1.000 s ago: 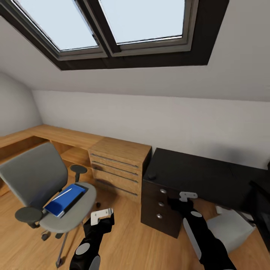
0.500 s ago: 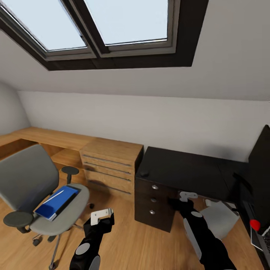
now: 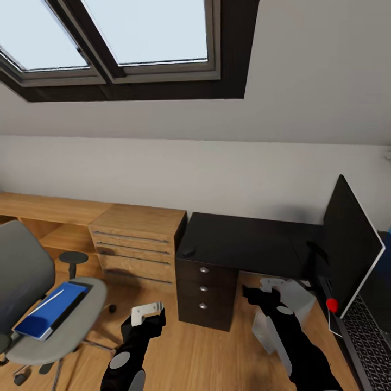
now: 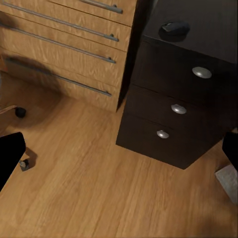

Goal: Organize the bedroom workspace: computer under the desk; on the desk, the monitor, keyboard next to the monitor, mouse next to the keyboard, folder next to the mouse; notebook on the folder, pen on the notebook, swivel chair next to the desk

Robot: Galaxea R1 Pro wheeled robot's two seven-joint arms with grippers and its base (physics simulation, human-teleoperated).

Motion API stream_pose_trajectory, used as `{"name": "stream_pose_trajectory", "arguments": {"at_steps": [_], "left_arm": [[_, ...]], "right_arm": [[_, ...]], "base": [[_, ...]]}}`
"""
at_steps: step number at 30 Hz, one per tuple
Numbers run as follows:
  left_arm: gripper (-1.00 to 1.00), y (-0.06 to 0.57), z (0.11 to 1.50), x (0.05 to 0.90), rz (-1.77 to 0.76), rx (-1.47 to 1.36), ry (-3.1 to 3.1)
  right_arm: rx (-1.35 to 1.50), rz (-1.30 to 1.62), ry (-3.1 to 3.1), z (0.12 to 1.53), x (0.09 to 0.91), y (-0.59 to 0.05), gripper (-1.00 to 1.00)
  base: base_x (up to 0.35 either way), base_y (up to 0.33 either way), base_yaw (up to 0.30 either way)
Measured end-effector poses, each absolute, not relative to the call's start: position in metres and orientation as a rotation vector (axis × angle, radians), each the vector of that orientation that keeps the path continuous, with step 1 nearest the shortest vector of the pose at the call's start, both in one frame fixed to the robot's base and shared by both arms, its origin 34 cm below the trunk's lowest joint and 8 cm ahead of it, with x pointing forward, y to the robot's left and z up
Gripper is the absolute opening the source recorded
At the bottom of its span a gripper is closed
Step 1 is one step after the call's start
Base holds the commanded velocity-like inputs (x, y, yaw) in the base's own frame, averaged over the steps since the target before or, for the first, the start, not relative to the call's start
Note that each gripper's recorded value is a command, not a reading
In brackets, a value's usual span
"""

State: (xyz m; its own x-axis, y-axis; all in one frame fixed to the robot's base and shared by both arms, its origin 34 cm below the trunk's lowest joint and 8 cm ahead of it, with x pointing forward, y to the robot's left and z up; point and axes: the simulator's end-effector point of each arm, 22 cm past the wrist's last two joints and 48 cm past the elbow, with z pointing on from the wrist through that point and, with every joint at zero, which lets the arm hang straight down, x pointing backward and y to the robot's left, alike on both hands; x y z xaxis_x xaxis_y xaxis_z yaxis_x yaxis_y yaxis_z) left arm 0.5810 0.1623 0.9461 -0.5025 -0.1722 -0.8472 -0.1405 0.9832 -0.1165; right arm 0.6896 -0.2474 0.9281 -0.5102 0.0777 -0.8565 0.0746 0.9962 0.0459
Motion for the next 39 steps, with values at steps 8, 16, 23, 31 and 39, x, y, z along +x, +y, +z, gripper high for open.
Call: {"name": "stream_pose_trajectory", "arguments": {"at_steps": [8, 16, 23, 31, 39], "left_arm": [[1.0, 0.162, 0.947, 0.581, -0.04, -0.219, 2.102], [1.0, 0.162, 0.947, 0.581, -0.041, -0.22, 2.102], [1.0, 0.162, 0.947, 0.581, -0.042, -0.22, 2.102], [1.0, 0.164, 0.947, 0.582, -0.038, -0.222, 2.102], [1.0, 0.18, 0.945, 0.583, -0.012, -0.259, 2.102]], "right_arm": [[0.106, 0.002, 2.106, 0.929, 0.69, -0.249, 1.0], [0.104, 0.006, 2.107, 0.929, 0.69, -0.246, 1.0], [0.103, 0.007, 2.107, 0.928, 0.69, -0.246, 1.0], [0.102, 0.006, 2.108, 0.928, 0.69, -0.246, 1.0], [0.104, -0.001, 2.106, 0.929, 0.69, -0.249, 1.0]], "base": [[0.0, 0.0, -0.286], [-0.096, 0.0, -0.218], [-0.331, 0.0, -0.003], [-0.322, -0.049, 0.0], [-0.11, -0.205, 0.0]]}}
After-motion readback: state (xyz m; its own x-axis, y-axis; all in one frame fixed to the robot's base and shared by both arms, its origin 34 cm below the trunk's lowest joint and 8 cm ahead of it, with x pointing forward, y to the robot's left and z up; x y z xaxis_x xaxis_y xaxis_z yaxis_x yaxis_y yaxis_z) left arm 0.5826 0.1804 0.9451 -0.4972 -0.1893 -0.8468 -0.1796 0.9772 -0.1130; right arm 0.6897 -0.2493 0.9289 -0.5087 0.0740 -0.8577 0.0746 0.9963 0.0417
